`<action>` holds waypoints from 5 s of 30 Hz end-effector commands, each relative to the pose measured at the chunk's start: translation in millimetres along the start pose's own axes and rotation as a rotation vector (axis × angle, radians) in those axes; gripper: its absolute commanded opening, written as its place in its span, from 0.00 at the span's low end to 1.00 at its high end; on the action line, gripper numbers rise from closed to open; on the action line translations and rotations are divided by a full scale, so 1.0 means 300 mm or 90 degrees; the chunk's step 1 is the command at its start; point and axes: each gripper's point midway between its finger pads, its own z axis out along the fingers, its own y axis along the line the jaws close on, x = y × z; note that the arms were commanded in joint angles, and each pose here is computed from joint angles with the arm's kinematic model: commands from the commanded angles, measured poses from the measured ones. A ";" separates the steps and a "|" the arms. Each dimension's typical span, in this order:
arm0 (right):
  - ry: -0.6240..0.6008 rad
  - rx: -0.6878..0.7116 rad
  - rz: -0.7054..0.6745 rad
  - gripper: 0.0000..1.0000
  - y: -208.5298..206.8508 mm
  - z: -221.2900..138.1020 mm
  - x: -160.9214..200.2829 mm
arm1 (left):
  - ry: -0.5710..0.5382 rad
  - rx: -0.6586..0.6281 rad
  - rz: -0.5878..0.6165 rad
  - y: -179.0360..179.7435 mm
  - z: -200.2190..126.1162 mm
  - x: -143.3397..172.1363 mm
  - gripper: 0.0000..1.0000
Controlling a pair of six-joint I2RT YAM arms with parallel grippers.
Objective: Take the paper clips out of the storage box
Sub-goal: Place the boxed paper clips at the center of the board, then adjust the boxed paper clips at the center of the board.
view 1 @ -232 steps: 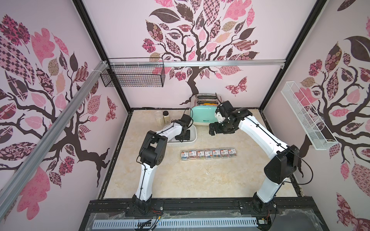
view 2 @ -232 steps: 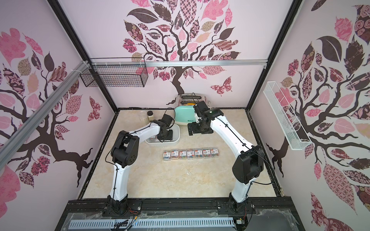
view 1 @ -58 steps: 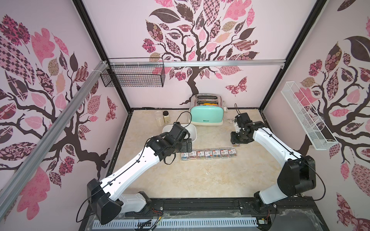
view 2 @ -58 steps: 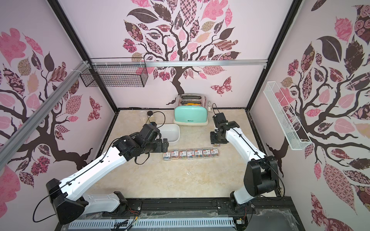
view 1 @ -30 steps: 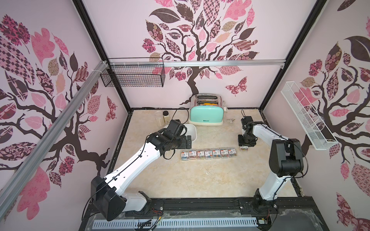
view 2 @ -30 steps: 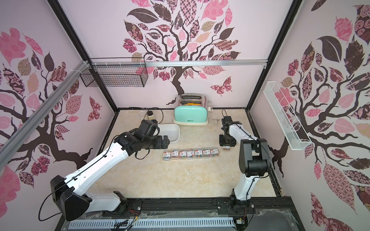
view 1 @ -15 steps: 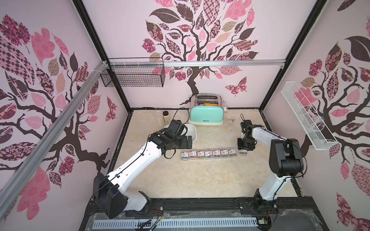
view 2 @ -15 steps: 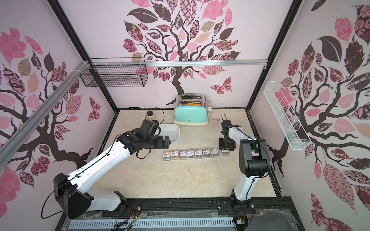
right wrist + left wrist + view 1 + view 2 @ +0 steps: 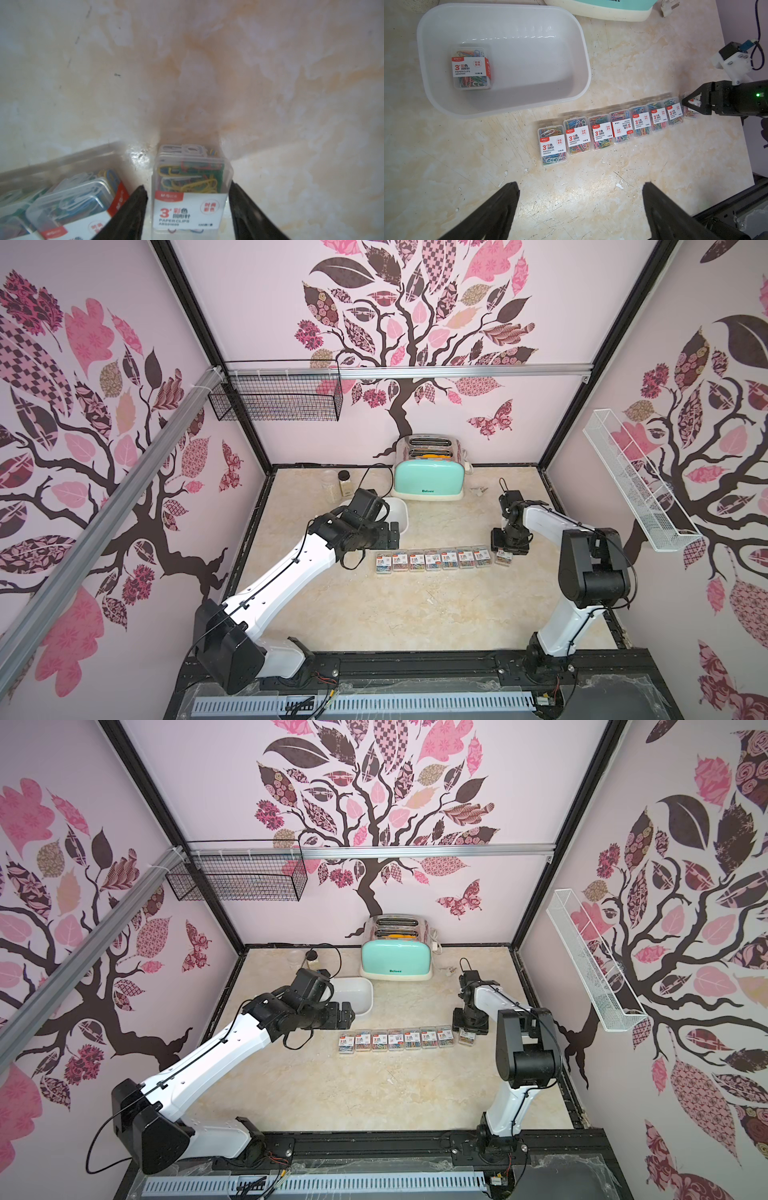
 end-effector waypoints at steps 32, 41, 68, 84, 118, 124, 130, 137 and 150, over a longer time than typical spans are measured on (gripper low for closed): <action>-0.054 0.048 0.123 0.42 -0.102 -0.086 -0.184 | 0.006 0.009 0.013 -0.017 0.034 -0.017 0.98; -0.024 0.057 0.122 0.41 -0.107 -0.027 -0.133 | 0.010 0.010 0.014 -0.020 0.044 -0.017 0.98; 0.010 0.012 0.081 0.40 -0.020 0.028 -0.082 | 0.017 0.014 0.000 -0.025 0.079 -0.012 0.98; 0.001 -0.003 0.050 0.40 0.043 0.001 -0.081 | 0.020 0.010 -0.005 -0.020 0.089 -0.004 0.98; 0.001 0.079 0.183 0.44 -0.168 -0.053 0.015 | 0.022 0.021 0.011 -0.034 0.085 -0.012 0.98; 0.002 0.066 0.177 0.44 -0.145 -0.054 0.035 | 0.024 0.021 0.014 -0.036 0.094 -0.012 0.98; -0.003 0.063 0.169 0.44 -0.123 -0.055 0.025 | 0.025 0.024 0.017 -0.041 0.100 -0.016 0.98; -0.003 0.059 0.164 0.44 -0.104 -0.051 0.021 | 0.025 0.022 0.015 -0.038 0.103 -0.015 0.98; -0.010 0.053 0.156 0.45 -0.077 -0.050 0.004 | 0.024 0.017 0.015 -0.033 0.104 -0.013 0.98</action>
